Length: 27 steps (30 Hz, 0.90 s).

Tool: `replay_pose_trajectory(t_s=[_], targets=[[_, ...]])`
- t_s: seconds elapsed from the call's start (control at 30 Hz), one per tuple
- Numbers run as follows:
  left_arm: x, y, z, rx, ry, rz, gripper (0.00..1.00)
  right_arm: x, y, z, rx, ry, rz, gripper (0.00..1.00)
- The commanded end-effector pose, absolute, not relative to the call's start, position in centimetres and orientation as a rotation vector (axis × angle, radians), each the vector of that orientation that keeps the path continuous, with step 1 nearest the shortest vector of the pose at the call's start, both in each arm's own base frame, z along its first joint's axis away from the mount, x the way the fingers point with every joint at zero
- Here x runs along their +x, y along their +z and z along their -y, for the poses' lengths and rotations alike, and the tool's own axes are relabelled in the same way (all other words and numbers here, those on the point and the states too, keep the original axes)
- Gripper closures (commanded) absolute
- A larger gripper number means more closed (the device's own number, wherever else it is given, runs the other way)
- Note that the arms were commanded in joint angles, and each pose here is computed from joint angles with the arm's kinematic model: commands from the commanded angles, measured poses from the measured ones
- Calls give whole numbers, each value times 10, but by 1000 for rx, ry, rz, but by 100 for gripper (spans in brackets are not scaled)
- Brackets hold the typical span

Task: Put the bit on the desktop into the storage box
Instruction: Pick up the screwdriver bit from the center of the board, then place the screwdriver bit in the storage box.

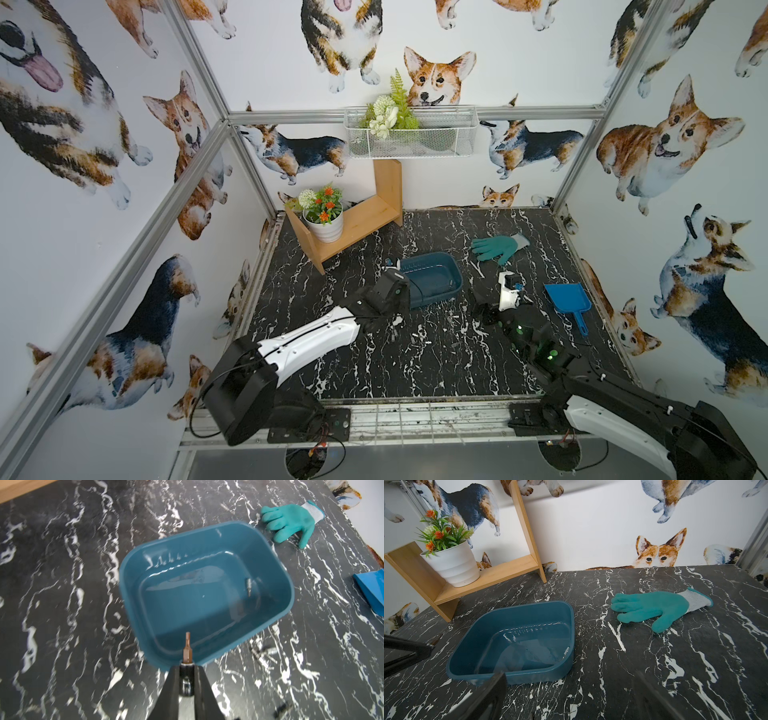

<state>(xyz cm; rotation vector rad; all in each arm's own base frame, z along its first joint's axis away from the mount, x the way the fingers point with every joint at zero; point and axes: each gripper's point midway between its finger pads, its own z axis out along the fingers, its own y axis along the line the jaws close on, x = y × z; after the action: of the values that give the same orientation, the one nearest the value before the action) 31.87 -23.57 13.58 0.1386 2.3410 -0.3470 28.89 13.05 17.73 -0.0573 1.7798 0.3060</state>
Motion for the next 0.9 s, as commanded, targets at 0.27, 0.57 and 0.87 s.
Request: replay_pose_trajectory(t_s=[0.27, 0.57, 0.87], targets=[[378, 128, 291, 283, -317, -2301, 89, 291, 185, -128, -32, 304, -1746, 0], [397, 114, 302, 291, -327, -2313, 73, 292, 183, -127, -35, 289, -1751, 0], [393, 138, 289, 252, -368, -2262, 37, 293, 181, -130, -51, 288, -1763, 0]])
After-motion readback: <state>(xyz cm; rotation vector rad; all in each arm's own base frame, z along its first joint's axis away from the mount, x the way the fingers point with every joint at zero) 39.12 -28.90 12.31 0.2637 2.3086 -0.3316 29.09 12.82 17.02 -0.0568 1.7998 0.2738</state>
